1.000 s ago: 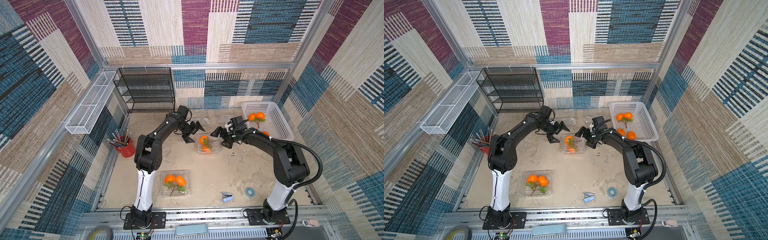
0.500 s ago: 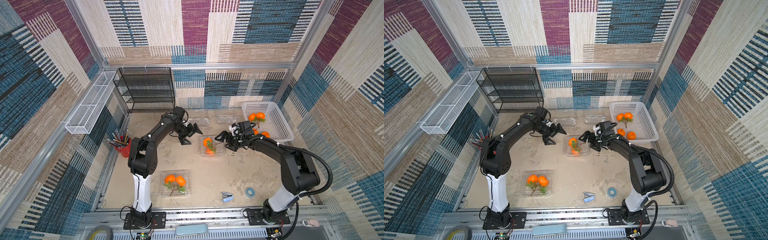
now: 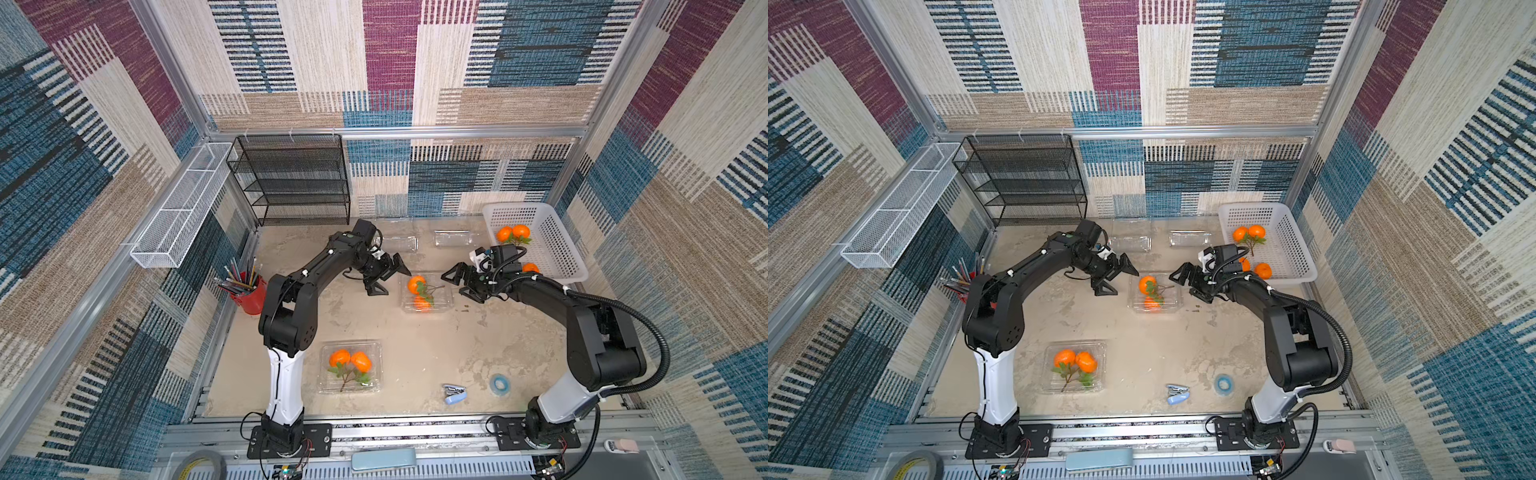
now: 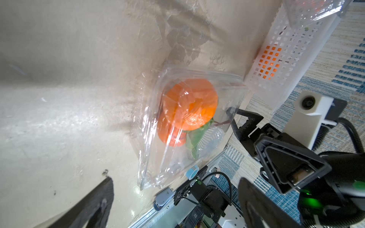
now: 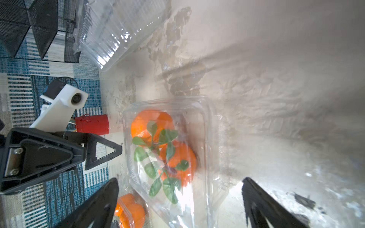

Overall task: Take oranges out of containers
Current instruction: Move the packing box to the center of the board, then open the packing box at the center of the board.

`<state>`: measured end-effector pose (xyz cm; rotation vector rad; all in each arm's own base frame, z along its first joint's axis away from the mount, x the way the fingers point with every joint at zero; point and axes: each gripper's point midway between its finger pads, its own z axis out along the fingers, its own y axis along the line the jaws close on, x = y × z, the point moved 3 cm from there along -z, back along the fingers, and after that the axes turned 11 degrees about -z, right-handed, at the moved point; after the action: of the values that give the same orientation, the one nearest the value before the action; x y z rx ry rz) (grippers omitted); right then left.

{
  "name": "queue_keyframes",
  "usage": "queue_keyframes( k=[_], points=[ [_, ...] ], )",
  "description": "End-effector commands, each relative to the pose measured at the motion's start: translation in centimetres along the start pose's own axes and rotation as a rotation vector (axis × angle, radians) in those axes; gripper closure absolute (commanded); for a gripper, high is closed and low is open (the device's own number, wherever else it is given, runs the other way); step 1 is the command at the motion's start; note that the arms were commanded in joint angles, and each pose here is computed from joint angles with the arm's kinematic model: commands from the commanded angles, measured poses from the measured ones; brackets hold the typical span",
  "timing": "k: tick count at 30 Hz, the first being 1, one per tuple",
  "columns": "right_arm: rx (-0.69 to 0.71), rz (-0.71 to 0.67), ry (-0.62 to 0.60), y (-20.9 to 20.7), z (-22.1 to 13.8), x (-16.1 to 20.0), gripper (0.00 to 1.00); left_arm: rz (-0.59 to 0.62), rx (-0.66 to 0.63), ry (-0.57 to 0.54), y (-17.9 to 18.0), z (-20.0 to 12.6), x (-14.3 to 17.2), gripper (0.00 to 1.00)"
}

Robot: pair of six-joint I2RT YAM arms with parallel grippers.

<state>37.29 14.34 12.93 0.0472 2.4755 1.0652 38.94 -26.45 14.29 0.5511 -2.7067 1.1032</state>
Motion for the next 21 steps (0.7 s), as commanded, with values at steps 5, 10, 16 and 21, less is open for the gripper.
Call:
queue_keyframes(
  k=[5, 10, 16, 21],
  points=[
    [-0.138, -0.056, -0.018, 1.9, 0.2, -0.8, 0.02, 0.019, 0.028, 0.026, -0.7, 1.1, 0.0, 0.01],
    [-0.165, -0.05, -0.003, 2.0, 0.5, -0.3, 0.01, 0.004, 0.022, 0.041, -0.2, 1.7, 0.3, 0.01],
    [-0.194, -0.054, -0.006, 2.2, 0.4, -0.1, 0.01, -0.005, 0.037, 0.047, -0.2, 2.0, 0.5, 0.01],
    [-0.23, -0.055, -0.013, 2.8, 0.1, 0.1, 0.01, -0.018, 0.064, 0.05, -0.4, 2.2, 0.4, 0.01]
  ],
)
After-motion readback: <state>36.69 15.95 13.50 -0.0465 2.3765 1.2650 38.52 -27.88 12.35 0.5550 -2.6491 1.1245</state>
